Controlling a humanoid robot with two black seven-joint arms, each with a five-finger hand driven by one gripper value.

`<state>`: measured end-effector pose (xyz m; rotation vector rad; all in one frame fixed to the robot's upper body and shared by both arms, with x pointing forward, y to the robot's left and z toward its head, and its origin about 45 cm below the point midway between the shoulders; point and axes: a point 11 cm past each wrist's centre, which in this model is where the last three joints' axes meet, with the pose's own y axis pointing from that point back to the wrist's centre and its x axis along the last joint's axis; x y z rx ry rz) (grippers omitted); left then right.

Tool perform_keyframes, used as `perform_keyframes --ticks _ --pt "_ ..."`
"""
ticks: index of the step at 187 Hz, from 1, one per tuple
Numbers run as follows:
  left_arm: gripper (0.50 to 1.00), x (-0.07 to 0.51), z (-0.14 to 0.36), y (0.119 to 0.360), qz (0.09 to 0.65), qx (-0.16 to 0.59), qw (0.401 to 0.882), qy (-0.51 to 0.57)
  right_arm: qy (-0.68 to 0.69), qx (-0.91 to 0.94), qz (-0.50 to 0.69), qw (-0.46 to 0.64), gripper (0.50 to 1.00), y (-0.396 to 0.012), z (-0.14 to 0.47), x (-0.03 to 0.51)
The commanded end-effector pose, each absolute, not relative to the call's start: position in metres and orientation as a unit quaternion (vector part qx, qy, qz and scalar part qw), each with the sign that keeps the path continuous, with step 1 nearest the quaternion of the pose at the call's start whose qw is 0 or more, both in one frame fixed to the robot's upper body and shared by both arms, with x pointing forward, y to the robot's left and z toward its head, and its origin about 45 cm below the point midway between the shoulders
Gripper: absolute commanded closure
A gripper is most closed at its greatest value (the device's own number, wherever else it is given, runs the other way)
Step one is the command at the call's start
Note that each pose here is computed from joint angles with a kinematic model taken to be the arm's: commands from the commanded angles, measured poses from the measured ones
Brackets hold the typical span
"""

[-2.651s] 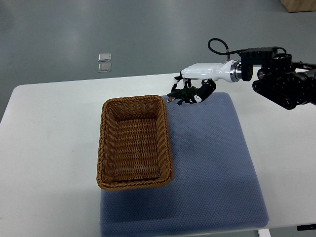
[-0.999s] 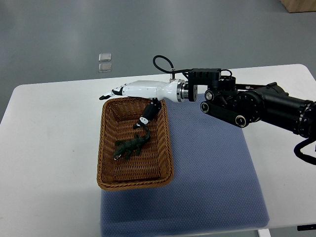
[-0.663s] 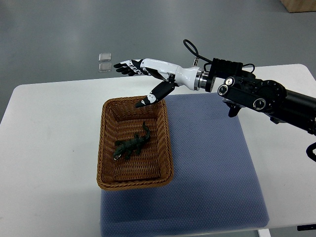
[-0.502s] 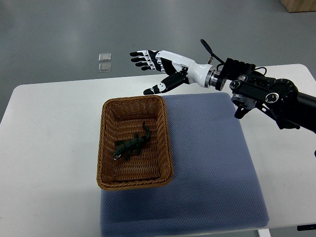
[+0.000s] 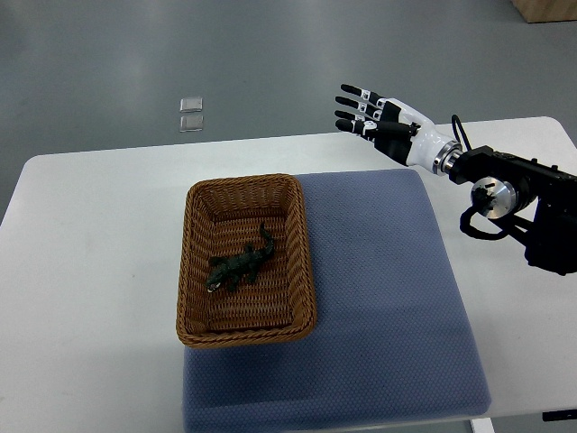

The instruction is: Place crocodile in brown basket with right hand

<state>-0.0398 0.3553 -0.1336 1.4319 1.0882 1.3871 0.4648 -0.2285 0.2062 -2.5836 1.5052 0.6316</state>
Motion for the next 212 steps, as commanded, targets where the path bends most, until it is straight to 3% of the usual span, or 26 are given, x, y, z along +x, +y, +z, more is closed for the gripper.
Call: perform_keyframes --ticks 1,212 --pt "0.500 -0.040 -0.134 0.355 0.554 0.572 0.422 0.434 0.505 -0.823 0.254 0.057 0.572 -0.237 0.194 0.460" --pt "0.500 -0.040 -0.134 0.355 0.554 0.572 0.421 0.435 0.539 -0.799 0.260 0.051 0.570 -0.269 0.172 0.456"
